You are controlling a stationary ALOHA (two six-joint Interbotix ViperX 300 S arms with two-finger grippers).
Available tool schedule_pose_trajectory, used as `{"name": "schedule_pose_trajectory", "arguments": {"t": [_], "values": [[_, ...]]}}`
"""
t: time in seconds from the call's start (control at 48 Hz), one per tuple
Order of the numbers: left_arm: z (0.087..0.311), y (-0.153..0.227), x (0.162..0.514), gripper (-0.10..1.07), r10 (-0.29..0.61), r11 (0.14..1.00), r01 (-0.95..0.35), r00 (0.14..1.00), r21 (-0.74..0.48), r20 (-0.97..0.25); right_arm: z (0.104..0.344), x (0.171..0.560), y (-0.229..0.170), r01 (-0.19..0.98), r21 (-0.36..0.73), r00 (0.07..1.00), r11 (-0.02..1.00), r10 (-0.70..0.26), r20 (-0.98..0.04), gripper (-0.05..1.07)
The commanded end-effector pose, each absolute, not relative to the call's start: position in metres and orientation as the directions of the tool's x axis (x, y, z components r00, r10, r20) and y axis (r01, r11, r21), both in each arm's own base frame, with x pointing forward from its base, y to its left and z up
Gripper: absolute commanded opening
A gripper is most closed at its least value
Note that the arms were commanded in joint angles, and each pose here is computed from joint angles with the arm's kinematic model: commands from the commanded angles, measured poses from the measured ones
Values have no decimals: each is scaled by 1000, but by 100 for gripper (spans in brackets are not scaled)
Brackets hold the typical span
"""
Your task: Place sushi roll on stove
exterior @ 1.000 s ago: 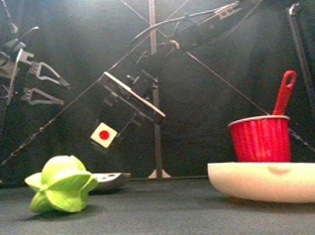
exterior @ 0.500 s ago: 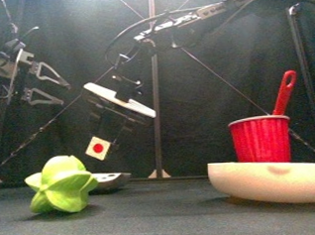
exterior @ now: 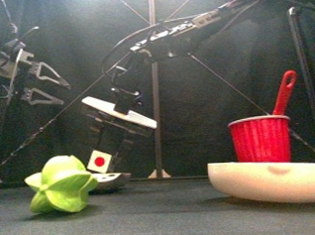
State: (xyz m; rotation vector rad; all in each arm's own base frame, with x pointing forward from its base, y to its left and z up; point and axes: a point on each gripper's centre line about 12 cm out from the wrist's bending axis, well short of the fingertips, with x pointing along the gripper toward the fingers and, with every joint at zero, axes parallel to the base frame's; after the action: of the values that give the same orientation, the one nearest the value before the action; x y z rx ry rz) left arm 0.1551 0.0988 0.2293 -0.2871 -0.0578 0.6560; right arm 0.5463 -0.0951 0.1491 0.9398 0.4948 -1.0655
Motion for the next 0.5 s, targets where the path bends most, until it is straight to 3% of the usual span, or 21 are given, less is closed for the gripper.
{"name": "schedule_pose_trajectory", "arguments": {"t": [0.0,0.25,0.479], "values": [[235,99,157,96,608,758,-590,793,-280,-24,173,547,-99,891,434,435,134,-528,-730,68],[235,100,157,96,611,757,-592,791,-276,-21,183,548,-104,893,435,424,115,-538,-729,72],[237,101,157,96,613,759,-594,790,-268,-14,173,548,-110,900,431,404,70,-511,-759,73]]}}
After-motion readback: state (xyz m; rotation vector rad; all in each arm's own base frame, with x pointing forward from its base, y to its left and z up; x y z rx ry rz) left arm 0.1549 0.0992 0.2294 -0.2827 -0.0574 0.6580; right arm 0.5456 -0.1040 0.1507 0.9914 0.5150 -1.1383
